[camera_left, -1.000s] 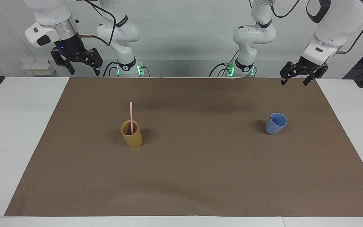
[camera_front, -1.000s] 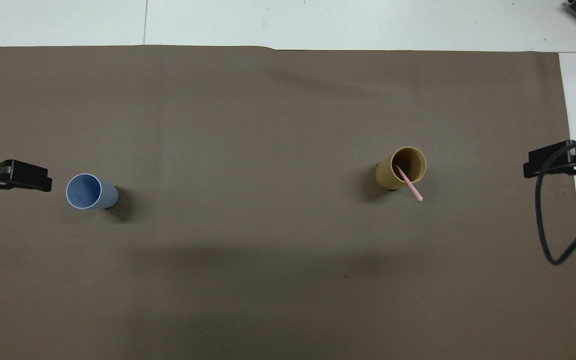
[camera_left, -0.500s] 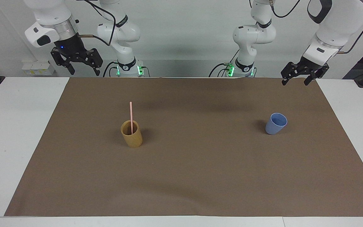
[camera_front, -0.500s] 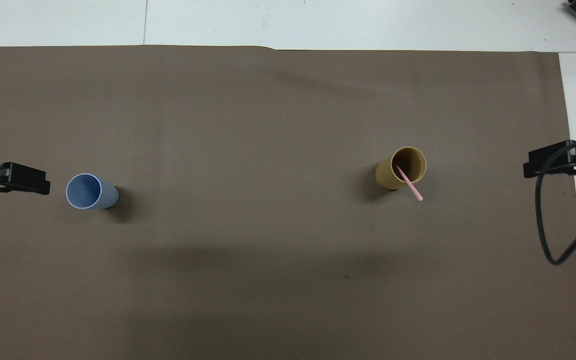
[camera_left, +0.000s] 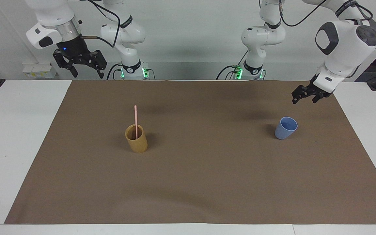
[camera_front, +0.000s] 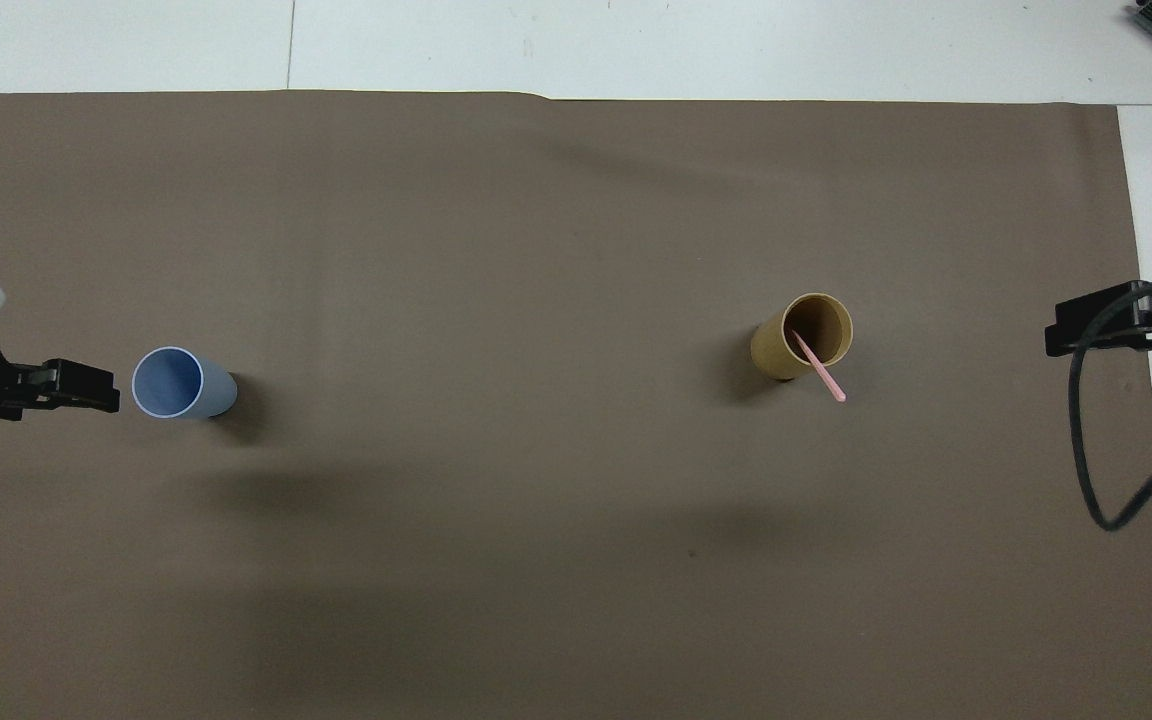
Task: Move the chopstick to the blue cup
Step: 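Reach the left gripper to the blue cup rim and grasp it, then slide the blue cup toward the tan cup while the right gripper reaches out, then release the blue cup with the left gripper and withdraw it, then grasp the pink chopstick with the right gripper and lift it out, then carry the pink chopstick with the right gripper over the blue cup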
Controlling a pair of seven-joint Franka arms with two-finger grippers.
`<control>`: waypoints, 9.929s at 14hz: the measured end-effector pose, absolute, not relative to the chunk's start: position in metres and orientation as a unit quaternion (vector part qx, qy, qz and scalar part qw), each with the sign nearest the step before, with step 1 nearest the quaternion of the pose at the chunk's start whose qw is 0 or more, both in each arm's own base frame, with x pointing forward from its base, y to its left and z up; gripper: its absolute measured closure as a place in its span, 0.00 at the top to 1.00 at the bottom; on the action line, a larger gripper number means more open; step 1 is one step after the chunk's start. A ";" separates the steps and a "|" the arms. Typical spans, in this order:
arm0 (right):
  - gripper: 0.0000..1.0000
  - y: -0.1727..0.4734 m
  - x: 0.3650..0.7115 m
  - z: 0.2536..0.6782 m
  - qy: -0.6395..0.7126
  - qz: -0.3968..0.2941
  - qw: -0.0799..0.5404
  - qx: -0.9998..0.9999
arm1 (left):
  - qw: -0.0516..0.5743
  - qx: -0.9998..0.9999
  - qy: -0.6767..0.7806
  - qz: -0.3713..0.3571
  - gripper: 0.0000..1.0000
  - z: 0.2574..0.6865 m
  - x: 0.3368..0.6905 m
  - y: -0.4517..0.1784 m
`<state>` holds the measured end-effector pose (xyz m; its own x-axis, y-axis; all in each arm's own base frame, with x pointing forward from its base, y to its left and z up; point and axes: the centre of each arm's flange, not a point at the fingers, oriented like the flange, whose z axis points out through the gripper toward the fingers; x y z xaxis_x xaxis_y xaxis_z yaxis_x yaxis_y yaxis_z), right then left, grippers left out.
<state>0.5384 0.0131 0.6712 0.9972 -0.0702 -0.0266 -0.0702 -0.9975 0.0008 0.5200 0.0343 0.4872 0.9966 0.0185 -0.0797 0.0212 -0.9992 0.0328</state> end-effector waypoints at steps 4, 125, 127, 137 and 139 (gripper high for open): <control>1.00 0.013 0.538 0.671 0.036 0.013 0.000 -0.999 | 0.015 1.000 0.010 -0.020 1.00 0.436 0.514 0.036; 0.08 0.239 0.501 0.673 0.206 0.034 0.095 -0.973 | 0.033 0.997 -0.066 -0.014 1.00 0.593 0.538 -0.030; 0.08 0.273 0.493 0.669 0.226 0.032 0.101 -0.968 | 0.033 0.997 -0.062 -0.013 1.00 0.593 0.538 -0.025; 0.08 0.409 0.504 0.620 0.295 0.075 0.152 -0.940 | 0.033 0.997 -0.062 -0.013 1.00 0.593 0.538 -0.025; 0.08 0.425 0.503 0.608 0.296 0.080 0.155 -0.939 | 0.033 0.997 -0.062 -0.013 1.00 0.593 0.538 -0.025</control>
<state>0.5031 0.4253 0.6081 0.8125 -0.5305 -0.2416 -0.5800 -0.7770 -0.2445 0.5380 -0.0254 0.5933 0.9921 -0.1236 -0.0224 -0.1218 -0.9902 0.0676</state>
